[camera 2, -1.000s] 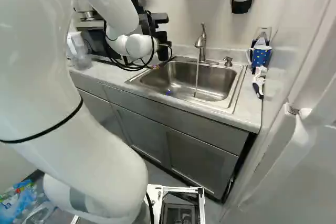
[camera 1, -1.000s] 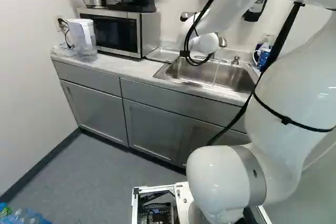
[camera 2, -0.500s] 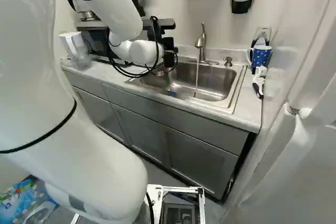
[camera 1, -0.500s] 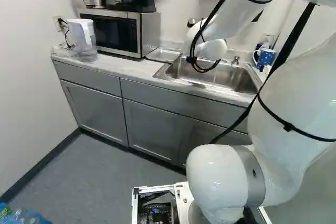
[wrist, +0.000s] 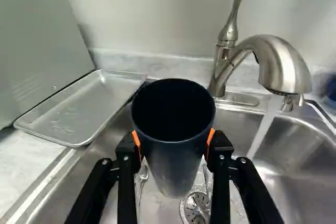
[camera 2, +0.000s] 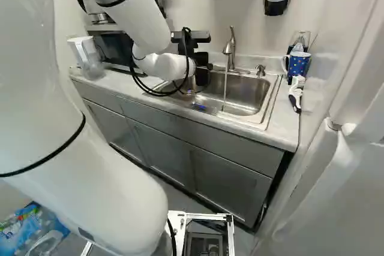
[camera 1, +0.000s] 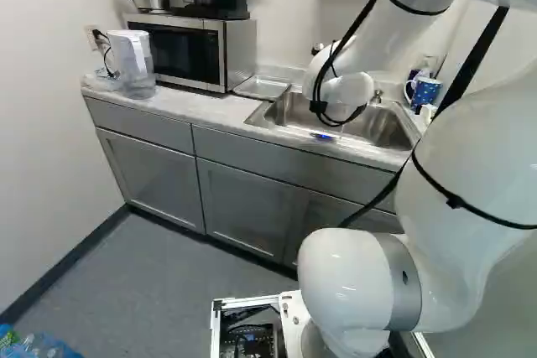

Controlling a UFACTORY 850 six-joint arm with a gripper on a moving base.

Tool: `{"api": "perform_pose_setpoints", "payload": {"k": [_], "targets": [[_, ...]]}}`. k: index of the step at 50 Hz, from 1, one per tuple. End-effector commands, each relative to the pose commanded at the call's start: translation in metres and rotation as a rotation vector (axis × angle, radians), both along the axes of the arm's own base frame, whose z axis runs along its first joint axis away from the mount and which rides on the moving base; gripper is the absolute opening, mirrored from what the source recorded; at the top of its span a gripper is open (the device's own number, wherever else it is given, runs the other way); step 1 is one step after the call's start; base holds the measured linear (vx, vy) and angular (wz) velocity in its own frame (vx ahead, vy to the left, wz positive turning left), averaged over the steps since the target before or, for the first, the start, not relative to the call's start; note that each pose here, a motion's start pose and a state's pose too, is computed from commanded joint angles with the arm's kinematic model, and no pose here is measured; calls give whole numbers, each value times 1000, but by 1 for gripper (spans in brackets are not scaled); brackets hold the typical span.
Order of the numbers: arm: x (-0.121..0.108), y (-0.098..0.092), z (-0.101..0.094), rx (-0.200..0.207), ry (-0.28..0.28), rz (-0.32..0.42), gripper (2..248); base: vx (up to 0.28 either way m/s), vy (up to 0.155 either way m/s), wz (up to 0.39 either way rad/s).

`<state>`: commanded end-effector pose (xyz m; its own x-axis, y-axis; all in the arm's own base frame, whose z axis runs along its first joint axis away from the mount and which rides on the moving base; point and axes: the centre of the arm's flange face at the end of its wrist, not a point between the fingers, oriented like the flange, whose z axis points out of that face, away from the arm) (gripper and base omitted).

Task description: Rinse the cup and place it in the tray

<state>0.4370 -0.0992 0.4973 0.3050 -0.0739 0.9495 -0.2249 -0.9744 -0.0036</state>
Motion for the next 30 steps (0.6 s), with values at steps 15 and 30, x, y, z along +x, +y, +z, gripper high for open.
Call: {"api": "perform_pose_setpoints", "payload": {"k": [15, 30], "targets": [[-5, -22, -18, 13, 53, -49, 126, 0, 0, 0], [-8, -44, -19, 21, 74, -98, 126, 0, 0, 0]]}}
